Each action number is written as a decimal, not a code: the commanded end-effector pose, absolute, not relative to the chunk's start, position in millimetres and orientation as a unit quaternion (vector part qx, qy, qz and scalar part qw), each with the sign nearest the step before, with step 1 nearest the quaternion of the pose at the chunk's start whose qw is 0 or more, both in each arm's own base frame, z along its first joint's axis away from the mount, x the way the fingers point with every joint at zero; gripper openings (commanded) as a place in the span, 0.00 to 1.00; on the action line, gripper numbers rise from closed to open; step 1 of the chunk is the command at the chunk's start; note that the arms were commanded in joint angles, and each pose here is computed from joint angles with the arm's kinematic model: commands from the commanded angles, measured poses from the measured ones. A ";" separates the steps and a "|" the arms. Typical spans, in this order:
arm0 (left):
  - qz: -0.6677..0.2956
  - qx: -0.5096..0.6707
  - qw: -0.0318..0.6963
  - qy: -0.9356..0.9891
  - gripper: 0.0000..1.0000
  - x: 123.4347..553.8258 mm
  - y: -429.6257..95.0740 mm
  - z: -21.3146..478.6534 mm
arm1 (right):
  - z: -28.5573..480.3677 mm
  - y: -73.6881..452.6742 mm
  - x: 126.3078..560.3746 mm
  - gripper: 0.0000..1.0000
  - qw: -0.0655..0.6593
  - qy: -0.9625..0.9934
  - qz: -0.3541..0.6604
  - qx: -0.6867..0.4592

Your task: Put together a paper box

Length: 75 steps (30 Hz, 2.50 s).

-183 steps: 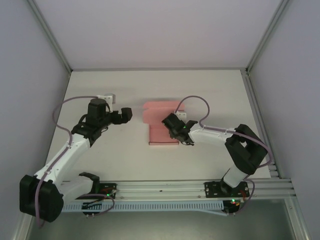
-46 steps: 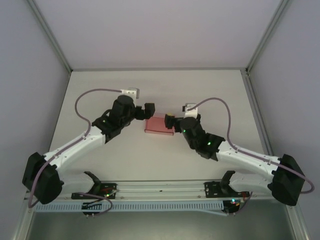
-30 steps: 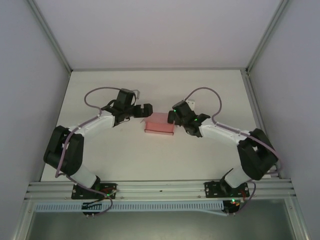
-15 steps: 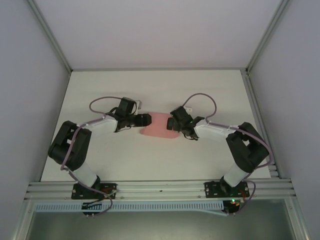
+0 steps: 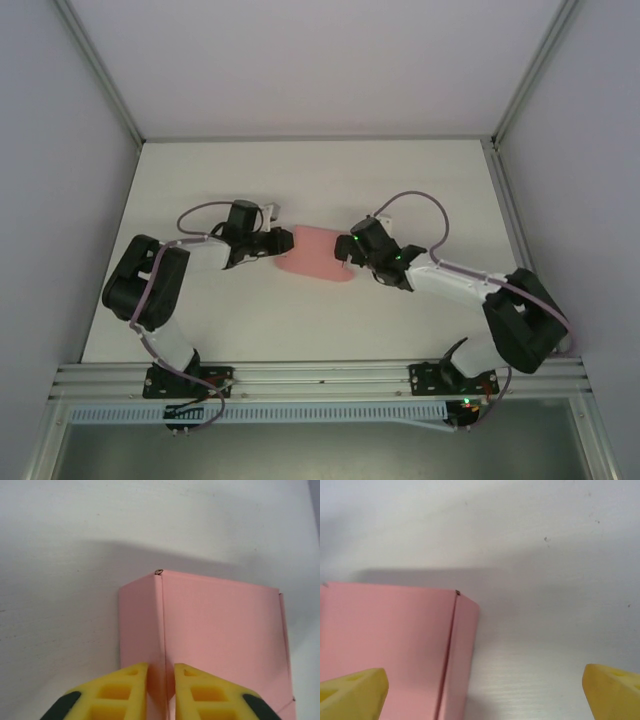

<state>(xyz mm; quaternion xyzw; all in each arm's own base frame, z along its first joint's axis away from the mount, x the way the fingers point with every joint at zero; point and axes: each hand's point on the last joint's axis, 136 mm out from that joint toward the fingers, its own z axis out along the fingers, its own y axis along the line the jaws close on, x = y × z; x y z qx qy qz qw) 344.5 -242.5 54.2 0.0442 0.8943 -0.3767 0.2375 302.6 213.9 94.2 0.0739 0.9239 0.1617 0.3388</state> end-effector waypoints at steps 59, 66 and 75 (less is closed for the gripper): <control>-0.002 0.535 0.499 0.682 1.00 248.0 -299.2 169.5 | 168.3 244.9 271.2 0.37 -0.066 0.847 0.466 0.248; 0.022 0.542 0.499 0.676 1.00 252.4 -309.8 163.3 | 165.1 241.8 262.3 0.36 -0.097 0.850 0.451 0.256; 0.027 0.546 0.499 0.673 0.63 253.4 -312.5 163.2 | 160.0 246.0 261.7 0.40 -0.109 0.836 0.468 0.265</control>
